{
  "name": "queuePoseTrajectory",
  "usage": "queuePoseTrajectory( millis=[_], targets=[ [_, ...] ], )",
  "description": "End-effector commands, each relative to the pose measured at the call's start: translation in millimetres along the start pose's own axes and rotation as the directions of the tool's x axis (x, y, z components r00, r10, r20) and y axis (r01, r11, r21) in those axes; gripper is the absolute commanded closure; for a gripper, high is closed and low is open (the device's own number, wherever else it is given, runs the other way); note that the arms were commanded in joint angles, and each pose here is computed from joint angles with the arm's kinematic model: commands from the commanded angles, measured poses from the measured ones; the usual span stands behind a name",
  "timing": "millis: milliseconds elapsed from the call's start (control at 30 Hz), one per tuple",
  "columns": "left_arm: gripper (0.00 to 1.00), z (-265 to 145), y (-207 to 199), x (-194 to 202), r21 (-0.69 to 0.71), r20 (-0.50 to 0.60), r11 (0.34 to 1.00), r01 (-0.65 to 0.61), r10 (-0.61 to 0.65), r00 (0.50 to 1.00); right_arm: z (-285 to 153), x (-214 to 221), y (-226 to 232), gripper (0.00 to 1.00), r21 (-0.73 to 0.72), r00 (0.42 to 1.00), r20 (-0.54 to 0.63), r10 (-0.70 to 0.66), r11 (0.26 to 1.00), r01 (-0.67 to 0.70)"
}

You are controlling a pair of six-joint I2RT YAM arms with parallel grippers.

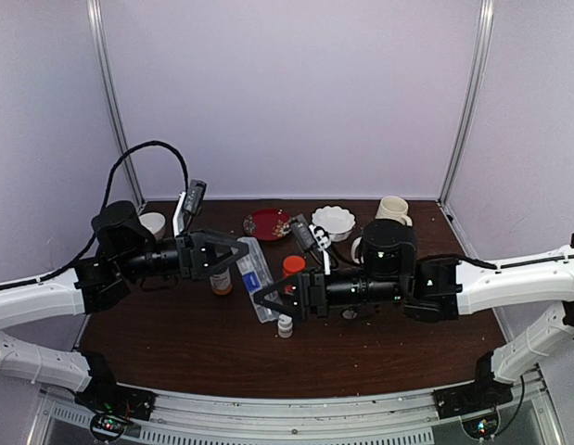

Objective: Sort the pills into containers
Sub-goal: Pass from the right arm to the left

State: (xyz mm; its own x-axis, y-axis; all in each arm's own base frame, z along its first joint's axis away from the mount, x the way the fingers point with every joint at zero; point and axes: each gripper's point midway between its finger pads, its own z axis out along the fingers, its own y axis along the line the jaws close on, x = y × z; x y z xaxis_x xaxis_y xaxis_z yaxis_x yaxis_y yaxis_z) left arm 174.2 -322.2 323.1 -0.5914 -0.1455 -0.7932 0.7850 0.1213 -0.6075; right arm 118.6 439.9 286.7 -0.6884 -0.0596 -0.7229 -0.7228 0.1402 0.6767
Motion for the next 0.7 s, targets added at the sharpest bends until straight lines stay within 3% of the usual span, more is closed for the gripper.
queuePoseTrajectory(
  millis=[0, 367, 500, 667],
  targets=[
    [0.05, -2, -25, -12, 0.096, 0.025, 0.995, -0.021, 0.019, 1.0, 3, -22, 30, 0.37, -0.116, 0.998, 0.062, -0.029, 0.993, 0.036],
    [0.3, -6, -36, -9, 0.14, 0.006, 0.99, -0.012, 0.011, 1.0, 10, -25, 32, 0.36, -0.158, 0.996, 0.086, -0.002, 0.987, 0.016],
    [0.49, -7, -33, -10, 0.118, 0.012, 0.993, -0.013, 0.012, 1.0, 10, -25, 26, 0.24, -0.122, 0.996, 0.092, -0.011, 0.992, 0.023],
    [0.55, -9, -22, -14, 0.029, 0.021, 0.999, -0.016, 0.015, 1.0, 6, -23, 5, 0.12, 0.001, 0.995, 0.094, -0.041, 0.999, 0.041]
  ],
)
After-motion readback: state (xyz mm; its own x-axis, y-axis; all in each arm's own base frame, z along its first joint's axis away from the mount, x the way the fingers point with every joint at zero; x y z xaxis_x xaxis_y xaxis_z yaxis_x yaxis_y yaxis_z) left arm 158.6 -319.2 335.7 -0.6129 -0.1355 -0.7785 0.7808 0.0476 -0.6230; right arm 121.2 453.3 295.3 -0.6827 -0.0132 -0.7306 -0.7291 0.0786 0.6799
